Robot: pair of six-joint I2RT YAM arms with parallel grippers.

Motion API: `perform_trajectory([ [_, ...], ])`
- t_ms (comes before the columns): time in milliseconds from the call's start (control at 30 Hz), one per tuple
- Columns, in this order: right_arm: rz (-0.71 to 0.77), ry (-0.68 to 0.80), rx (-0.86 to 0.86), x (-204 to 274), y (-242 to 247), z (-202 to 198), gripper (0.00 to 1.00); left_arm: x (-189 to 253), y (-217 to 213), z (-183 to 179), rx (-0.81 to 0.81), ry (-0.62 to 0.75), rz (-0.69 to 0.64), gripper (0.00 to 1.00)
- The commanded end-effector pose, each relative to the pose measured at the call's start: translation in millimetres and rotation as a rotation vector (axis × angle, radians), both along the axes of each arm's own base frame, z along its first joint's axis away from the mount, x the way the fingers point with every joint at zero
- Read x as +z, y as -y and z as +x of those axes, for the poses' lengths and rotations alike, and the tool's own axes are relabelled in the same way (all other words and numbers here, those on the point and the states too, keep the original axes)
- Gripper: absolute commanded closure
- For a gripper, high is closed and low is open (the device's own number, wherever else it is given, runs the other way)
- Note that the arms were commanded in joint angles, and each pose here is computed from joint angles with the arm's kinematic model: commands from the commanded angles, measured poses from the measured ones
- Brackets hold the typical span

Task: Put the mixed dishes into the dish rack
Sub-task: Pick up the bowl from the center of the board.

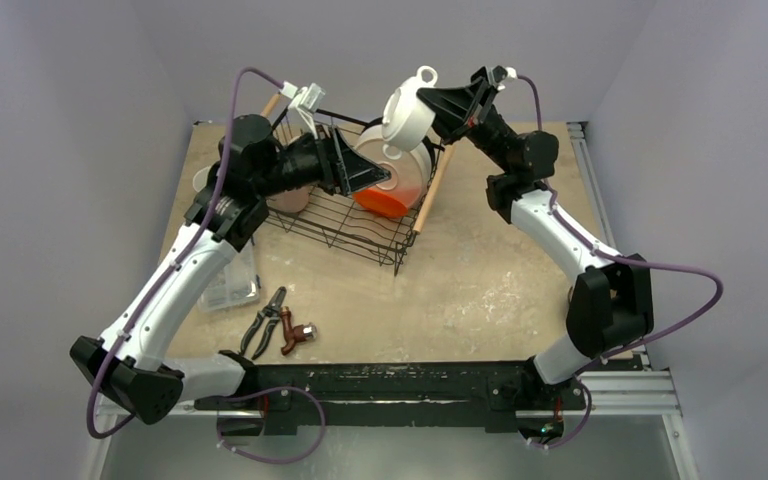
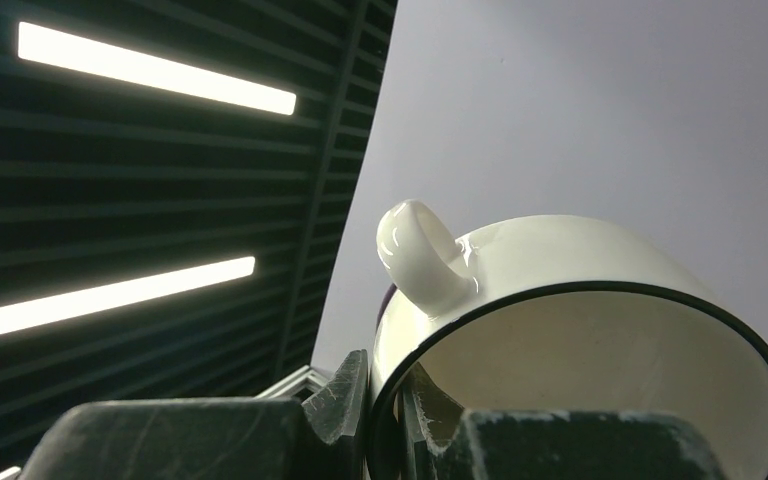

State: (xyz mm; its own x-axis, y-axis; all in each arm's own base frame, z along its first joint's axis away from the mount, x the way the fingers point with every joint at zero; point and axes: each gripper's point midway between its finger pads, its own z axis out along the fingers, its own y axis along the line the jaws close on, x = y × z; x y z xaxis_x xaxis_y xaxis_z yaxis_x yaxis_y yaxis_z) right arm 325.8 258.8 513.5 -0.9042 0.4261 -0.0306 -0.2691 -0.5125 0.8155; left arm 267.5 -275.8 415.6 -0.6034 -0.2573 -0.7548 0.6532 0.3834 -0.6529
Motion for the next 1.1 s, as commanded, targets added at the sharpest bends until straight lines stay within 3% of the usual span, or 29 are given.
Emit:
perform_trajectory([
  [0,0.138,-0.006,0.137,46,22,-45,1.0,29,9,3,0.002,0.124,-0.029,0.44],
  [567,0.151,0.0,0.16,46,26,-57,1.0,26,22,25,0.038,0.125,0.04,0.56],
  [700,0.162,0.003,0.163,48,27,-58,1.0,24,22,30,0.052,0.123,0.045,0.55],
  [867,0.165,0.006,0.167,48,28,-60,1.0,30,26,34,0.049,0.129,0.032,0.45],
  [1067,0.171,-0.001,0.169,48,29,-60,1.0,41,31,36,0.025,0.158,0.007,0.57],
])
